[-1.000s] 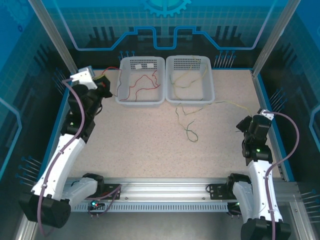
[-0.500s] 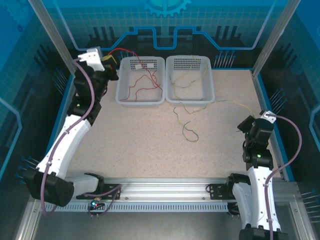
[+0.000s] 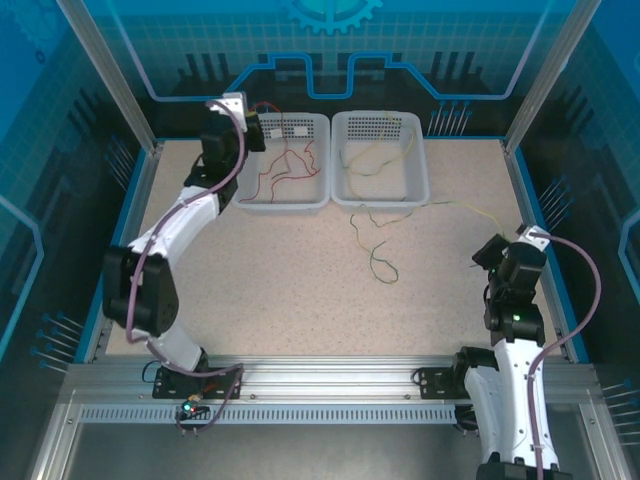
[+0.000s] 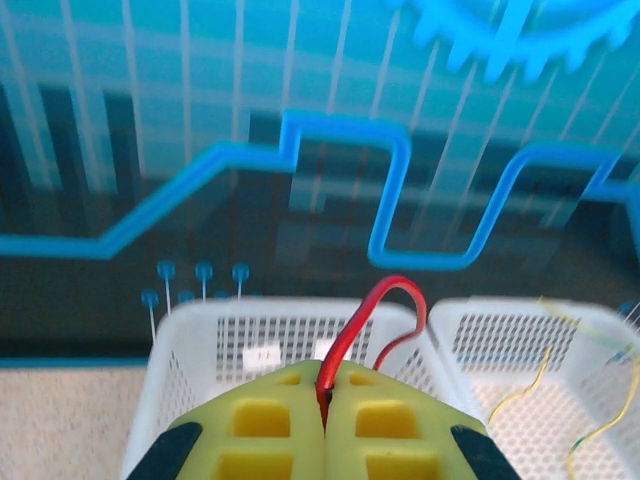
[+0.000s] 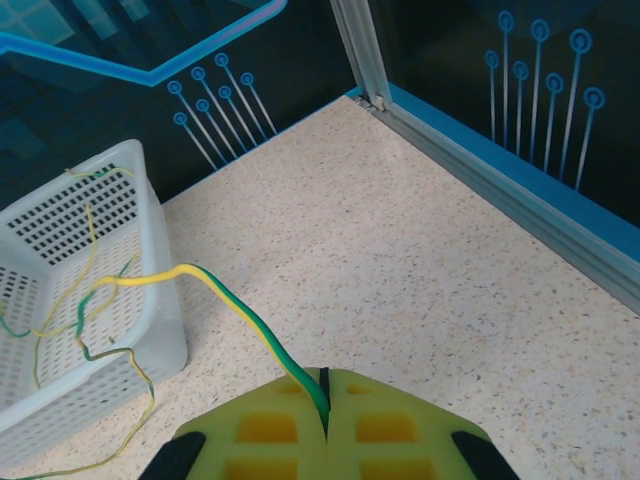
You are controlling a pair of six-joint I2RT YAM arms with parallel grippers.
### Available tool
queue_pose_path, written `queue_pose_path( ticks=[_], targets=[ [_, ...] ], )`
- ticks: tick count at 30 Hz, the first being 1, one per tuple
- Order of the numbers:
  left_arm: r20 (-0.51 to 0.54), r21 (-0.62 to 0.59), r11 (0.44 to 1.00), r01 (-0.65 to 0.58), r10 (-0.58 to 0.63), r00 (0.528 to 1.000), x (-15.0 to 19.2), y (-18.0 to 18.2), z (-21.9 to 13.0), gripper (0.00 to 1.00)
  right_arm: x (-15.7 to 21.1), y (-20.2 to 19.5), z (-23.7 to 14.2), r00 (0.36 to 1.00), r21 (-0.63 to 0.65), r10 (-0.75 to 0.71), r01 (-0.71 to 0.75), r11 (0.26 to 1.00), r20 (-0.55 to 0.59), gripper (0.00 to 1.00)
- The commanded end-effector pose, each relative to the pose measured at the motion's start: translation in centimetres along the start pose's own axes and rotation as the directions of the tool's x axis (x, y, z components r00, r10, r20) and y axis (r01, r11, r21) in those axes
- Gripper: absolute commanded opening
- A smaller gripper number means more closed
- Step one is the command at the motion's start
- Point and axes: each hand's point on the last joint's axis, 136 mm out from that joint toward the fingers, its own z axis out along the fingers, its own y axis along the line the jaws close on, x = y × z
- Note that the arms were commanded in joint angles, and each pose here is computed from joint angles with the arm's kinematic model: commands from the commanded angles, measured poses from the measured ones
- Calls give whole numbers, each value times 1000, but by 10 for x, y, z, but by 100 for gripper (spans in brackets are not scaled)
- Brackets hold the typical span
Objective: Untangle the cables
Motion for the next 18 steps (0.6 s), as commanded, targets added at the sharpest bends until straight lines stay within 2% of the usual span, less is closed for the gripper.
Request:
queue_pose_path(
  ticks=[1,4,7,11,13,16,18],
  targets=[
    [5,-12,1000,-3,3,1000,11,0,20,0,-7,18,-9,999,-95,-26,30,995,42,0],
    [-65,-11,1000,3,-4,998,41,1,37,0,-12,26,-17,997,-142,-38,47,989,65,0],
    [-178,-7,1000,18,-19,984,73,-1,53,0,-12,40,-24,996,-219,-51,66,973,74,0],
    [-364,-41,999,30,-43,930,125,1,66,0,-15,62,-34,992,-334,-64,97,938,108,0],
    [-406,-56,998,38,-57,912,139,3,69,0,-20,75,-40,990,-393,-63,109,913,127,0],
    [-461,-73,996,55,-83,883,158,4,74,5,-27,94,-51,986,-481,-66,133,867,153,0],
    [-497,-85,995,52,-88,863,167,5,78,4,-32,104,-59,983,-520,-65,147,841,173,0]
  ],
)
